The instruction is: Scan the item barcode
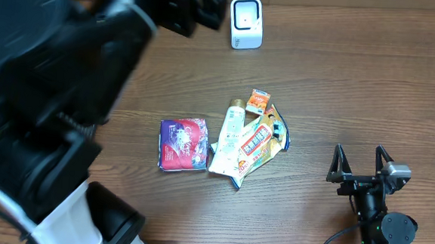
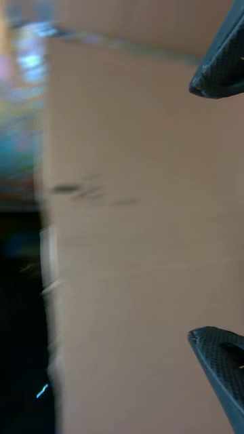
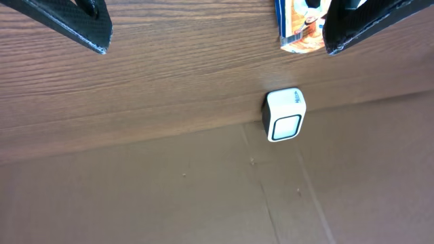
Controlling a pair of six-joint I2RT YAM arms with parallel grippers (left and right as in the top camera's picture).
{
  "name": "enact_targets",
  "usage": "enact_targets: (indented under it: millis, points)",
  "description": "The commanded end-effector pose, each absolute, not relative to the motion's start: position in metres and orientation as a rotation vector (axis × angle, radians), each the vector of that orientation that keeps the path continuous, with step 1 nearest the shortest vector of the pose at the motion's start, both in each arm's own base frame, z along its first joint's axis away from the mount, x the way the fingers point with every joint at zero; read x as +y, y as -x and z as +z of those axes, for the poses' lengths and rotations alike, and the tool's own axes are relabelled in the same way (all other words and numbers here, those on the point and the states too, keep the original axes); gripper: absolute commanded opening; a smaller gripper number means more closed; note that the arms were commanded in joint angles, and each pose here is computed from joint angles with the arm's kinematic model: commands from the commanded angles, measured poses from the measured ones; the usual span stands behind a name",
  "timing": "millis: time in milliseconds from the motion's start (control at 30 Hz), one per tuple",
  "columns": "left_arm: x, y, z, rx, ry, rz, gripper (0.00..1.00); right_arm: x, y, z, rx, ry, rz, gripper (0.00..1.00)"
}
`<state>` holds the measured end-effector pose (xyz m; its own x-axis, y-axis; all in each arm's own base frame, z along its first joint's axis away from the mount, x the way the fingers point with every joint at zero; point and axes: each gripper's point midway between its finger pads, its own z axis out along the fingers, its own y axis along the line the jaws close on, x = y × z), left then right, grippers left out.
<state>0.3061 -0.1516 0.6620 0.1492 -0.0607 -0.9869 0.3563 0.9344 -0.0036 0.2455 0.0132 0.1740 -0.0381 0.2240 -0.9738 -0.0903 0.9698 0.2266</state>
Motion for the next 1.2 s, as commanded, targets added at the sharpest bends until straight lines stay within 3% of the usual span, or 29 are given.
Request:
enact_targets:
  millis: [0,267,433,667,967,1167]
  points:
    - [-0.116,-0.307,0.684,1.325,-0.086,-0.184,1.0,0.011,-0.246,0.172,1.587,-0.111,0.243,1.0]
    - [-0.089,-0.356,0.643,1.447,-0.069,0.077,1.0,0.015,-0.245,0.172,1.587,-0.103,0.272,1.0]
    - [-0.06,-0.377,0.582,1.54,-0.01,0.392,1.0,0.017,-0.245,0.184,1.54,-0.193,0.383,1.0]
    - [-0.062,-0.381,0.504,1.673,-0.057,0.378,1.0,0.034,-0.227,0.205,1.64,-0.147,0.47,1.0]
    - [-0.034,-0.366,0.492,1.673,-0.018,0.361,1.0,0.025,-0.197,0.258,1.792,-0.201,0.388,1.0]
    - [-0.012,-0.358,0.491,1.665,0.062,0.335,1.0,0.028,-0.216,0.237,2.136,-0.259,0.399,1.0]
